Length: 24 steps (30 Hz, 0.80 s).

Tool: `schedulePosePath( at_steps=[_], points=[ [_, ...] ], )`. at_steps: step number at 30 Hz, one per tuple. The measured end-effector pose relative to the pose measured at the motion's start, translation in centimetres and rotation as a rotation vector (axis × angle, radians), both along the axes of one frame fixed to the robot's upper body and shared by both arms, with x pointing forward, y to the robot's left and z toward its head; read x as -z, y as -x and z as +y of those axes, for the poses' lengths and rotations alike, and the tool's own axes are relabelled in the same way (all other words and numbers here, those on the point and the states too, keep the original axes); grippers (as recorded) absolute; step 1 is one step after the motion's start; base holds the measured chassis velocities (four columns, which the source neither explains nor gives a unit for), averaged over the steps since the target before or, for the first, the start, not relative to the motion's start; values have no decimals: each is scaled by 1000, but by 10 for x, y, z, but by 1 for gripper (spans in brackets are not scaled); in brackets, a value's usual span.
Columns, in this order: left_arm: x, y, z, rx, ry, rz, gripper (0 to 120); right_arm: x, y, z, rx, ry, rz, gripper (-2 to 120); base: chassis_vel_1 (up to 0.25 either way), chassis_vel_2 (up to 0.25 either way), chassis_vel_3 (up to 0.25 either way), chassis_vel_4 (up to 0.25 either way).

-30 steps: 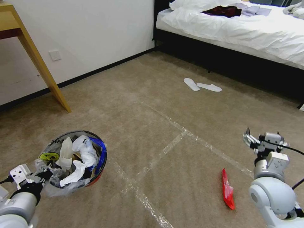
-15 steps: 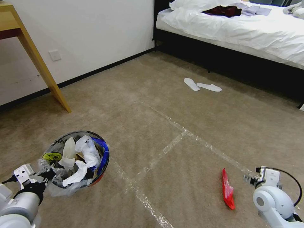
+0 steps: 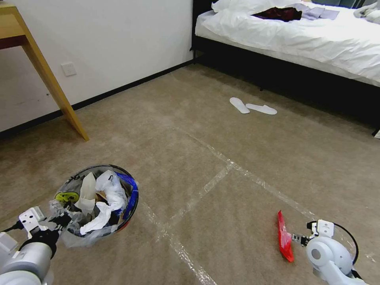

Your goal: Pick up the trash bin and place the garbage on the floor into it.

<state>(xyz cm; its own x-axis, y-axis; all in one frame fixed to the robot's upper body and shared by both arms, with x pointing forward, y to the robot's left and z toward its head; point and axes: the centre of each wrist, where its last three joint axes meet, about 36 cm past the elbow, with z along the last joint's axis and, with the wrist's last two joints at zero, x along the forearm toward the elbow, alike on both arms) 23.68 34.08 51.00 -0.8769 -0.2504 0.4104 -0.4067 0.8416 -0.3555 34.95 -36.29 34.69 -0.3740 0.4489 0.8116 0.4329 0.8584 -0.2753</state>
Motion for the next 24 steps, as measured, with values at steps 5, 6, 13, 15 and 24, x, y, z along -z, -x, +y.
schedulePosePath(
  at_steps=[5, 6, 13, 15, 24],
  points=[
    [0, 0, 0, -4, 0, -1, 1, 20, -8, 6, 7, -40, 41, 100, 0, 0, 0, 0],
    [0, 1, 1, -6, 0, -1, 1, 27, -10, 9, 9, -58, 53, 100, 0, 0, 0, 0],
    [3, 0, 3, -15, 1, 5, 1, 45, -26, 25, 23, -130, 74, 100, 0, 0, 0, 0],
    [3, 0, 3, -17, 1, 4, 1, 49, -30, 25, 26, -134, 79, 100, 0, 0, 0, 0],
    [6, -1, 10, -30, -2, 7, 1, 64, -50, 13, 45, -131, 84, 100, 0, 0, 0, 0]
  ],
)
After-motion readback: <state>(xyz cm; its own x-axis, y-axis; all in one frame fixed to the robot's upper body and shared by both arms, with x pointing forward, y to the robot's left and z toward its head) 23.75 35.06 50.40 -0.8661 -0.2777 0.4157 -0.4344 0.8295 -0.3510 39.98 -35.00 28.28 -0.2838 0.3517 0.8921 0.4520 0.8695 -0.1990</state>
